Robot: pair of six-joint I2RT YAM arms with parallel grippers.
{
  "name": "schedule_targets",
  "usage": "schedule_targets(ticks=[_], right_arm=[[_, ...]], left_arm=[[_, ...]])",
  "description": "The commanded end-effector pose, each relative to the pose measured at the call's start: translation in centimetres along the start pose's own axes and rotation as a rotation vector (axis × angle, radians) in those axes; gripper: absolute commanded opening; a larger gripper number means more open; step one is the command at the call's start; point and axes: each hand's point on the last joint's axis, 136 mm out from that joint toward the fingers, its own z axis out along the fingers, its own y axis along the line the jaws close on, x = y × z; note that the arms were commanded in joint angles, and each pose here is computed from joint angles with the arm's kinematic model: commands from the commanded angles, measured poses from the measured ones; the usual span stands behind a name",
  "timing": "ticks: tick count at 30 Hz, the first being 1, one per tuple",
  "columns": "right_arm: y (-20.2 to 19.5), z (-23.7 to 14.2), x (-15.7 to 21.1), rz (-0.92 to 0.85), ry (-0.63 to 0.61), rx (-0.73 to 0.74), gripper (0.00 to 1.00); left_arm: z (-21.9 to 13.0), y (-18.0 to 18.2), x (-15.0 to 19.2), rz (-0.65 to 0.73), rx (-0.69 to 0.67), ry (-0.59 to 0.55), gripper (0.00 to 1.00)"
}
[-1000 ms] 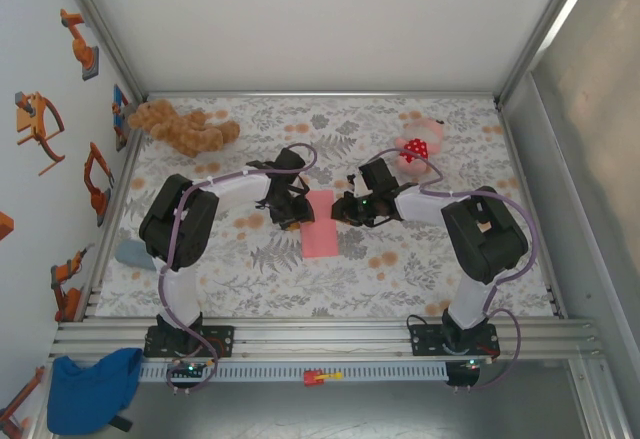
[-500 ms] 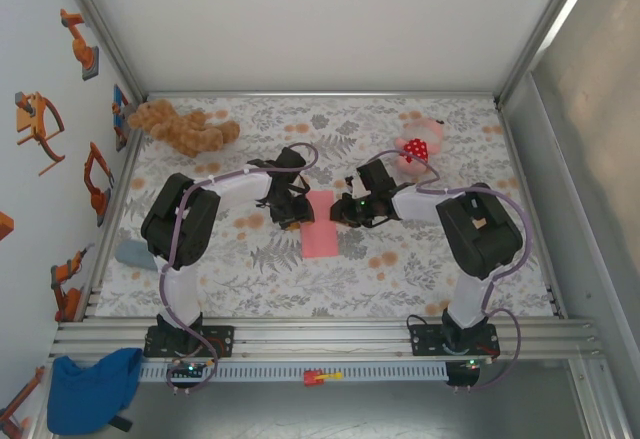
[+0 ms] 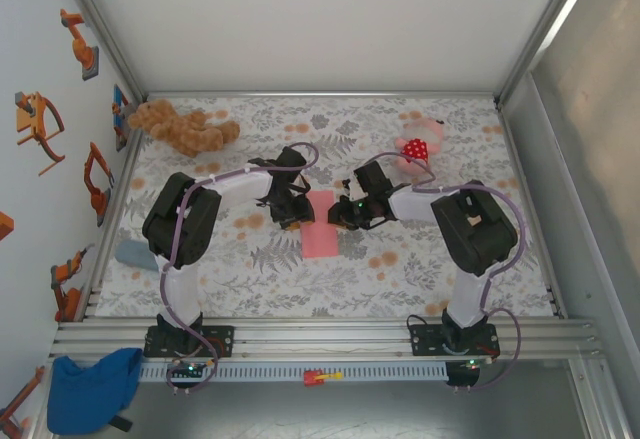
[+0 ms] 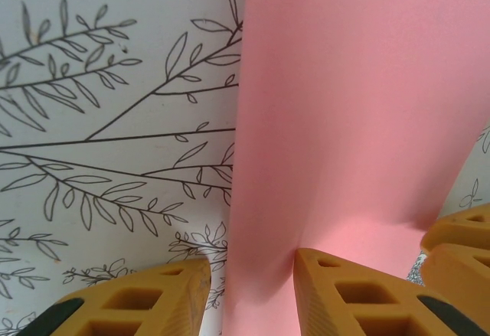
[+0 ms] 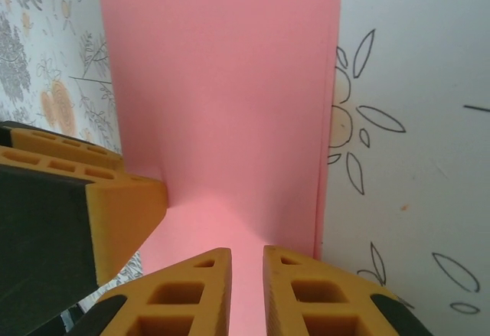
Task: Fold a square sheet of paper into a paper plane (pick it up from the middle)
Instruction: Hold the square sheet of paper at the center of the table.
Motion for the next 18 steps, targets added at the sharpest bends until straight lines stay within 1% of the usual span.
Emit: schedule_targets(ticks=[1, 6, 10, 12, 15, 18], right_arm=[[0.7, 0.5, -0.3, -0.018, 0.009, -0.018, 0.18], [-0.7, 0.8, 0.3, -0.007, 0.025, 0.034, 0.17], [-3.0, 0.9, 1.3, 0.01, 0.054, 0.126, 0.14], [-4.3, 0.9, 2.0, 0.021, 0.074, 0.179, 0.13], [-6.3, 0.7, 3.0, 0.034, 0.103, 0.262, 0.11], [-7.8, 0.6, 3.8, 0.043, 0.132, 0.327, 0.08]], left_arm=[[8.2, 3.5, 2.1, 0.005, -0.074, 0.104, 0.37], [8.3, 3.5, 2.2, 0.002, -0.075, 0.108, 0.38], [8.0, 3.6, 2.1, 0.003, -0.078, 0.101, 0.38], [7.2, 3.3, 1.8, 0.007, -0.077, 0.082, 0.37], [4.5, 2.5, 0.7, 0.021, -0.069, 0.024, 0.38], [0.3, 0.9, -1.0, 0.037, -0.033, -0.089, 0.38]])
